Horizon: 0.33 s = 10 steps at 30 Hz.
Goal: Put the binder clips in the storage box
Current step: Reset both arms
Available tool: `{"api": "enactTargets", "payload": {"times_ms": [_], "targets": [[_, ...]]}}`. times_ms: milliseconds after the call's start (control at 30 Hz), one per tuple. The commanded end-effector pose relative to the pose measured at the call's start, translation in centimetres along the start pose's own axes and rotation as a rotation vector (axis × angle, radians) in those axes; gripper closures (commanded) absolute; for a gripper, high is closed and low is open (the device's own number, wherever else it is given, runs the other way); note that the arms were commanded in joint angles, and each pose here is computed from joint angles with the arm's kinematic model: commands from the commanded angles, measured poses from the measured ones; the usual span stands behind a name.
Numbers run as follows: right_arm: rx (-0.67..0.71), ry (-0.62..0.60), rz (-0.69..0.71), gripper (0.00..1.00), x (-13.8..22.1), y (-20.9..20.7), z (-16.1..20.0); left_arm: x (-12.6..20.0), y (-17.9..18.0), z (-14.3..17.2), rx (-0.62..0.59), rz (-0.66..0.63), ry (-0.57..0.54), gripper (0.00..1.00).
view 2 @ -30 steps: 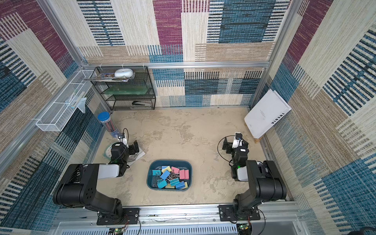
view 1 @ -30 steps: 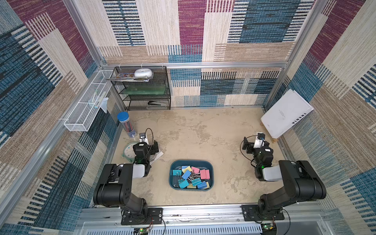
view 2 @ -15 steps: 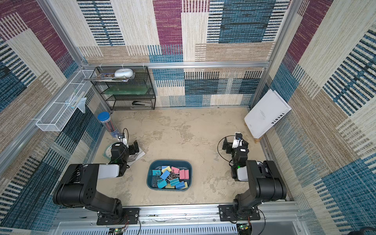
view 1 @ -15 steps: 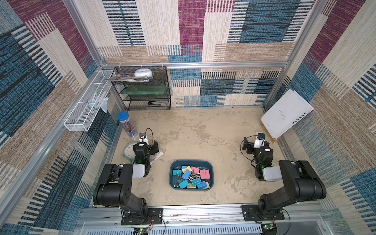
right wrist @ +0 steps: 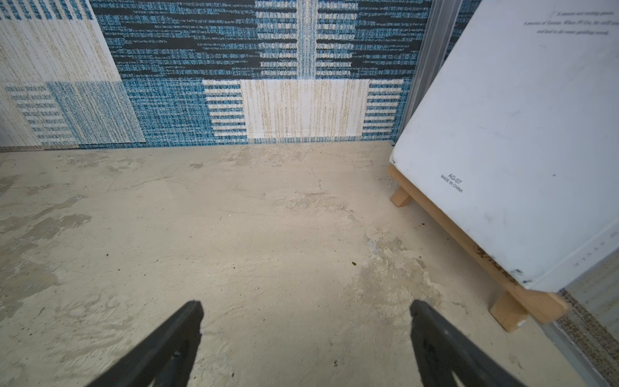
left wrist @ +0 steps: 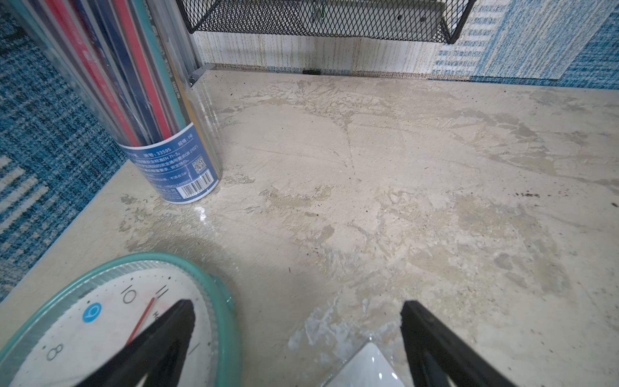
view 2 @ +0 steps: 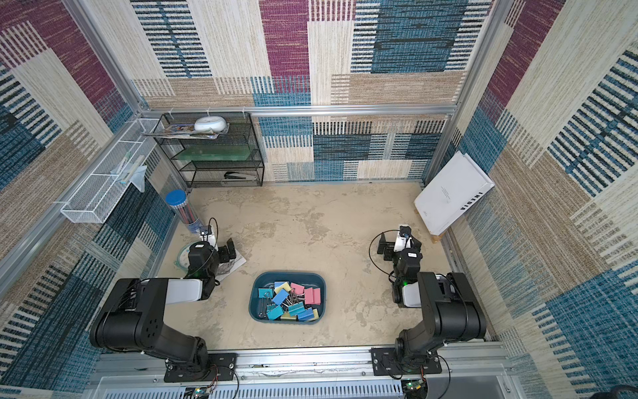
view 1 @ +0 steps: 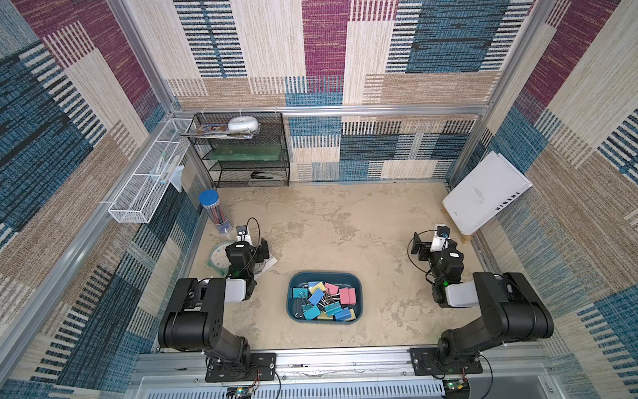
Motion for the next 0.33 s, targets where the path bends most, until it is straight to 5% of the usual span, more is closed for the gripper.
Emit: {"api": "enactTargets", "payload": {"times_ms": [0,300], "targets": [[-0.005,-0.022,-0.003,0.01,-0.06,0.03,-0.59,0.0,-0.16,-0.56,-0.005,0.011,-0.022,0.0],[-0.005,-0.022,-0.003,0.01,-0.07,0.03,-0.56,0.0,-0.16,-0.59,-0.004,0.011,-0.023,0.0]]}}
Point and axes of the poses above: each gripper's point midway between its finger pads, its own x axis back along the fingers, its own y axis along the line the jaws close on, z = x × y, the point moved 4 cm from there along x, back along the fingers, and after that the axes turned 4 degrees about x, right-handed, at the moved point
